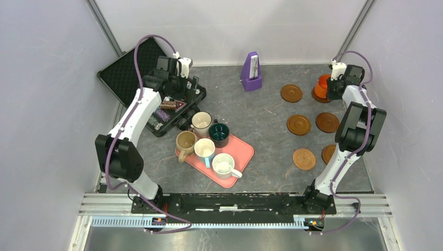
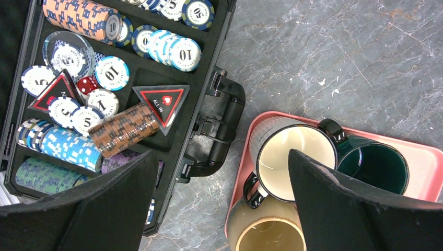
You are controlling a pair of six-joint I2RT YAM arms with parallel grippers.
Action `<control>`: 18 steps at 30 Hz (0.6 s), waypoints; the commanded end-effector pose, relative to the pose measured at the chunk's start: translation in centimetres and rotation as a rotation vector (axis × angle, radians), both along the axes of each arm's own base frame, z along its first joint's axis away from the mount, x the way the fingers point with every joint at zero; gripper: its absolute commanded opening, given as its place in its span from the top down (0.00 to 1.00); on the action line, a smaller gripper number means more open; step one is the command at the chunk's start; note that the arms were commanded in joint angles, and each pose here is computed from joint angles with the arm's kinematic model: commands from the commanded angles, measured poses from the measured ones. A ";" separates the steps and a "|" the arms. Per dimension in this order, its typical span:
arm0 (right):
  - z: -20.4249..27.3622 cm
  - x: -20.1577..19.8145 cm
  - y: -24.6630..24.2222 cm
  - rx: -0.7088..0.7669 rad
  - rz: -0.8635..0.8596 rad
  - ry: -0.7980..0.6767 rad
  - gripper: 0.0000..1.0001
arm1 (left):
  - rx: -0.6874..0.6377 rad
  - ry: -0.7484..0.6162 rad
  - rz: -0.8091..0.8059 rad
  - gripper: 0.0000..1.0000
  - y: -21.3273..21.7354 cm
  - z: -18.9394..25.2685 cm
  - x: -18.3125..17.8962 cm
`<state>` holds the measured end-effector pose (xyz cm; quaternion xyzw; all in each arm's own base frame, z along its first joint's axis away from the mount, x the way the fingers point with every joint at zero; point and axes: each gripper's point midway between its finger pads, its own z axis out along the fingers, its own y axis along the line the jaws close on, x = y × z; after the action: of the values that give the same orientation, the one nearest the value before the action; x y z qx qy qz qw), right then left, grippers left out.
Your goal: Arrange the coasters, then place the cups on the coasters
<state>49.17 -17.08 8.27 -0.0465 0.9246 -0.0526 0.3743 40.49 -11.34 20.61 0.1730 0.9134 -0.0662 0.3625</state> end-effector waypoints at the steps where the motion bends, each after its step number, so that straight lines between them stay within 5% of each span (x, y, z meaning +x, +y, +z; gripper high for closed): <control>1: 3.1 2.4 -1.7 -0.058 -0.015 -0.123 1.00 | -0.022 -0.028 0.016 0.00 -0.1 1.5 0.7; 11: 1.9 2.2 -1.6 -0.034 -0.016 -0.109 0.95 | -0.012 -0.015 0.003 0.00 -0.1 1.4 0.7; 18: 1.8 1.6 -2.0 -0.034 -0.027 -0.105 0.77 | -0.014 -0.009 -0.003 0.00 -0.2 1.3 0.8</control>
<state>49.24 -18.06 7.30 -0.0377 0.9258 -0.0598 0.3714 40.41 -11.34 20.66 0.1735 0.9173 -0.0661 0.3522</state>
